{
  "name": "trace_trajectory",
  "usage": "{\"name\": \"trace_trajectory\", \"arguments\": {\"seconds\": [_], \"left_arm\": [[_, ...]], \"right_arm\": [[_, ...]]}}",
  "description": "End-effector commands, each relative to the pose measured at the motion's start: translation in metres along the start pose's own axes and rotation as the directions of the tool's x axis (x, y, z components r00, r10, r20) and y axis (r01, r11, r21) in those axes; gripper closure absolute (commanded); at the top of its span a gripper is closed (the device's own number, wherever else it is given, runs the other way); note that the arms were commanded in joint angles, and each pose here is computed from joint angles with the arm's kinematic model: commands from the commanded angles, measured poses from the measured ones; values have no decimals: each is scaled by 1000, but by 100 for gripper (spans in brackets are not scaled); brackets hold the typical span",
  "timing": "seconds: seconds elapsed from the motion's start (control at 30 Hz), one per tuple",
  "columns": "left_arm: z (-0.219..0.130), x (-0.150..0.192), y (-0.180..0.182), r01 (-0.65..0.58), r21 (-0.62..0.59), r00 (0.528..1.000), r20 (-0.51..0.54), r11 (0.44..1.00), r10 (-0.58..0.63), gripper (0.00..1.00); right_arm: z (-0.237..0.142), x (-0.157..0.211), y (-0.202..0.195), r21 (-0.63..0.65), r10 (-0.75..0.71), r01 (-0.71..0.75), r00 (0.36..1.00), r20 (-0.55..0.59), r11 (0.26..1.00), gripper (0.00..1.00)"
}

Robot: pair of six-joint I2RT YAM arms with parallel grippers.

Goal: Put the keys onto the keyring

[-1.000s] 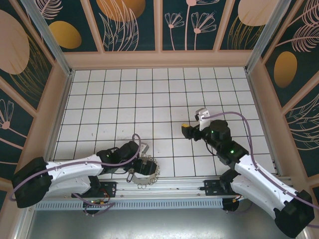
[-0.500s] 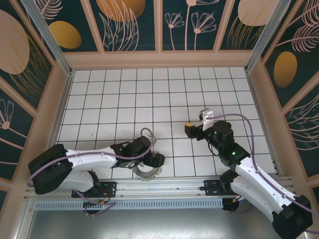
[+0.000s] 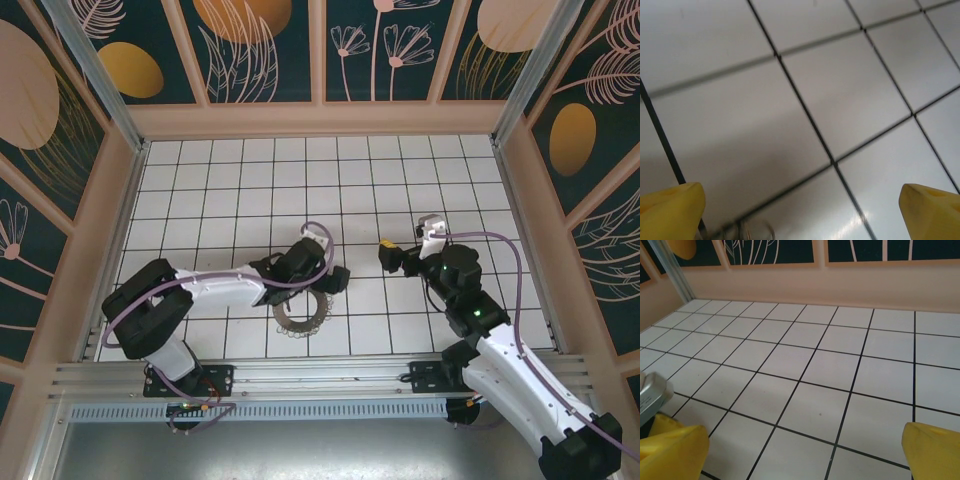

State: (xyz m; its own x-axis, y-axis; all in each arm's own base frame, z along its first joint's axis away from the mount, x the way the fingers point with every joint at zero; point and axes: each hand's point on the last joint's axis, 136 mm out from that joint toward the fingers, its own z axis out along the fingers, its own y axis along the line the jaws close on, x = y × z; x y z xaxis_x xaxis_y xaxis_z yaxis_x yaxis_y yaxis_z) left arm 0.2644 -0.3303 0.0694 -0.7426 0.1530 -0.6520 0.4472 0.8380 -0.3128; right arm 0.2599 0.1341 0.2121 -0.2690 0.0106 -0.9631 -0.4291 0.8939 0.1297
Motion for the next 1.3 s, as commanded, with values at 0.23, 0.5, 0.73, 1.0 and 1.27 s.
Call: {"name": "trace_trajectory", "arguments": {"seconds": [0.23,0.5,0.73,1.0,1.27], "left_arm": [[-68,-39,3,-110,-7,971,211,994,109,2],[-154,-79,78,49,-293,849,516,955,115,1],[-178,-88,159,182,-511,777,599,840,195,1],[-214,-78,261,451,-621,708,686,641,167,2],[-221,-71,320,501,-691,699,678,521,228,1]], "right_arm": [[-10,-4,-24,107,106,-121,986,132,987,1],[-4,2,-47,199,41,-83,978,206,977,1],[5,11,-78,232,27,-83,972,235,969,1],[17,22,-109,310,-90,31,980,177,950,1],[40,34,-133,373,-154,79,972,177,925,1]]}}
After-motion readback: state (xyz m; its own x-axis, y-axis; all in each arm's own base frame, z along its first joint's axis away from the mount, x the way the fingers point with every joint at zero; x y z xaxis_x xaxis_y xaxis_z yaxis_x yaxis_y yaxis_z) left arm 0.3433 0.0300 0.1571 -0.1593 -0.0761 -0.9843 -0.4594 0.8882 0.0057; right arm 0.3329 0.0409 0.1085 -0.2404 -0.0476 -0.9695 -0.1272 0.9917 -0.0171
